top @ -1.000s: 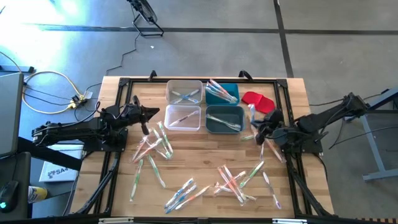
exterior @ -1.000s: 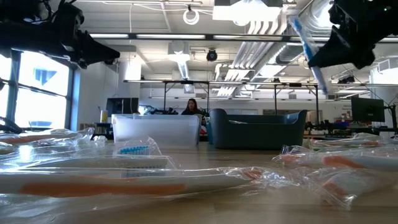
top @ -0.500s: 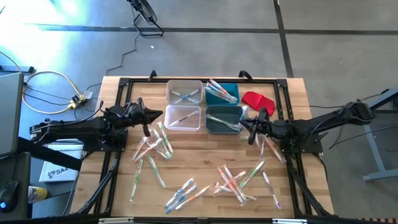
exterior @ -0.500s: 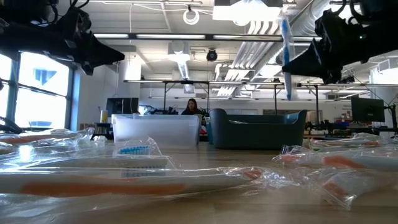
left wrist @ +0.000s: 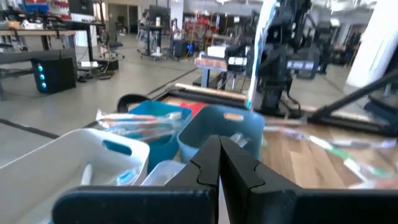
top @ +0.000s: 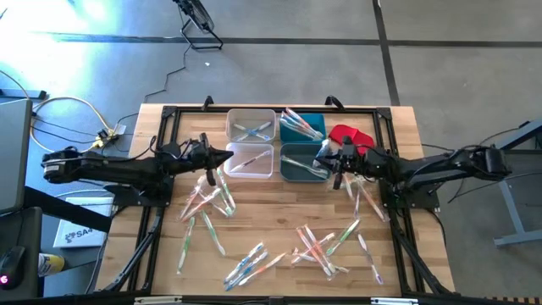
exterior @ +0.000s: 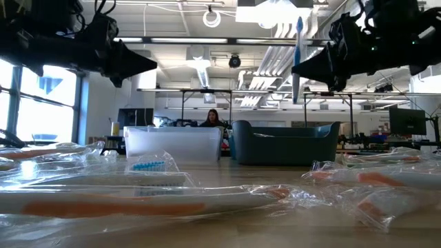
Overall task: Pick & Place Toothbrushes
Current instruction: Put the blue toothbrush into the white bin
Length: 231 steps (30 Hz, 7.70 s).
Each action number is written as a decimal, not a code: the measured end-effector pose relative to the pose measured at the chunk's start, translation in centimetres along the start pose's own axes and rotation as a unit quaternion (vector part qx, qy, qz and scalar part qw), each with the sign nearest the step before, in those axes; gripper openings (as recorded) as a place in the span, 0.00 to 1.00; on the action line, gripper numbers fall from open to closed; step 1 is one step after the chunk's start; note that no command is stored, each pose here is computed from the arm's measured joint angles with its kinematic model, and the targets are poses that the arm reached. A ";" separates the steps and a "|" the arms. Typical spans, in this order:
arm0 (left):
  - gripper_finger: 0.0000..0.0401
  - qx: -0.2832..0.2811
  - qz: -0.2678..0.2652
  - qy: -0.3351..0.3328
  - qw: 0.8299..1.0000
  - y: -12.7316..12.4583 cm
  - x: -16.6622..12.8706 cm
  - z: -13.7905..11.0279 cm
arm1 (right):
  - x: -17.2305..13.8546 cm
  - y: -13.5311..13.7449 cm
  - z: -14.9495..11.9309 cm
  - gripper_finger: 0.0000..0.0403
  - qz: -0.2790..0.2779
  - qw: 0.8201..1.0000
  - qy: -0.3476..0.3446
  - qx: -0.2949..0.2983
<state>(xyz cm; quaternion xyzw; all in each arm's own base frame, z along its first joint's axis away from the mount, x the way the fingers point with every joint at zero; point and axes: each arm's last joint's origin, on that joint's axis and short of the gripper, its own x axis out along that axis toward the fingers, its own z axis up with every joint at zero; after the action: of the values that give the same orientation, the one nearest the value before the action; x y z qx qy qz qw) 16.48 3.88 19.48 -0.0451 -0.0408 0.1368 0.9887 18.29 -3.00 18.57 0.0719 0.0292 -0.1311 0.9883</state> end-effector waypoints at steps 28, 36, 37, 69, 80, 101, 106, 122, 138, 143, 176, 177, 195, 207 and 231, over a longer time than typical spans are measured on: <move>0.00 0.064 -0.076 0.065 0.993 -1.1 8.0 1.6 | 7.7 0.2 0.5 0.04 0.078 0.997 -0.017 -0.020; 0.00 0.077 -0.116 0.083 0.987 -0.3 8.4 2.1 | 9.8 0.5 0.4 0.04 0.102 0.995 -0.006 -0.020; 0.00 0.071 -0.127 0.084 0.986 -0.2 8.4 2.1 | 10.0 0.5 0.4 0.04 0.102 0.995 -0.006 -0.020; 0.01 0.028 -0.098 0.040 0.994 0.4 9.3 2.1 | 10.2 0.4 0.2 0.05 0.097 0.995 0.008 -0.033; 0.29 0.020 -0.088 0.027 0.996 0.4 9.3 2.3 | 10.2 0.4 0.2 0.05 0.097 0.995 0.009 -0.037; 0.40 0.005 -0.153 0.033 0.988 0.1 14.4 2.2 | 10.2 0.4 0.0 0.05 0.096 0.994 0.018 -0.042; 0.40 0.006 -0.171 0.039 0.985 -0.6 16.2 1.8 | 10.2 0.4 0.0 0.05 0.096 0.994 0.019 -0.045; 0.40 0.067 -0.148 0.048 0.985 -2.2 18.6 2.6 | 10.1 0.4 -0.1 0.05 0.095 0.994 0.022 -0.046; 0.12 0.064 -0.148 0.058 0.985 -2.1 19.5 1.7 | 10.1 0.3 -0.2 0.05 0.093 0.994 0.026 -0.045; 0.05 0.064 -0.148 0.059 0.985 -2.1 19.5 1.7 | 10.1 0.3 -0.2 0.05 0.093 0.994 0.026 -0.047; 0.04 0.064 -0.145 0.090 0.983 -2.1 19.1 1.8 | 10.1 0.7 -0.2 0.54 0.075 0.996 0.024 -0.042; 0.04 0.064 -0.145 0.091 0.983 -2.1 18.9 2.1 | 10.1 0.6 -0.2 0.54 0.076 0.996 0.024 -0.042; 0.05 0.127 0.054 0.152 0.979 2.5 14.4 7.8 | 10.0 0.7 -0.1 0.54 0.075 0.996 0.030 -0.045; 0.05 0.087 0.165 0.193 0.963 8.6 13.7 7.0 | 10.0 0.6 0.0 0.54 0.074 0.996 0.029 -0.046; 0.05 0.038 0.240 0.344 0.907 11.5 14.2 0.4 | 10.0 0.5 -0.1 0.54 0.053 0.997 0.033 -0.047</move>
<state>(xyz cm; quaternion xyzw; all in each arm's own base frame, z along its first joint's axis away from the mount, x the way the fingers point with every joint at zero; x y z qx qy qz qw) 26.99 18.86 19.70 -0.0604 0.3187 0.3473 0.8798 28.04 -5.10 17.74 0.0309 0.0643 -0.0748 0.9946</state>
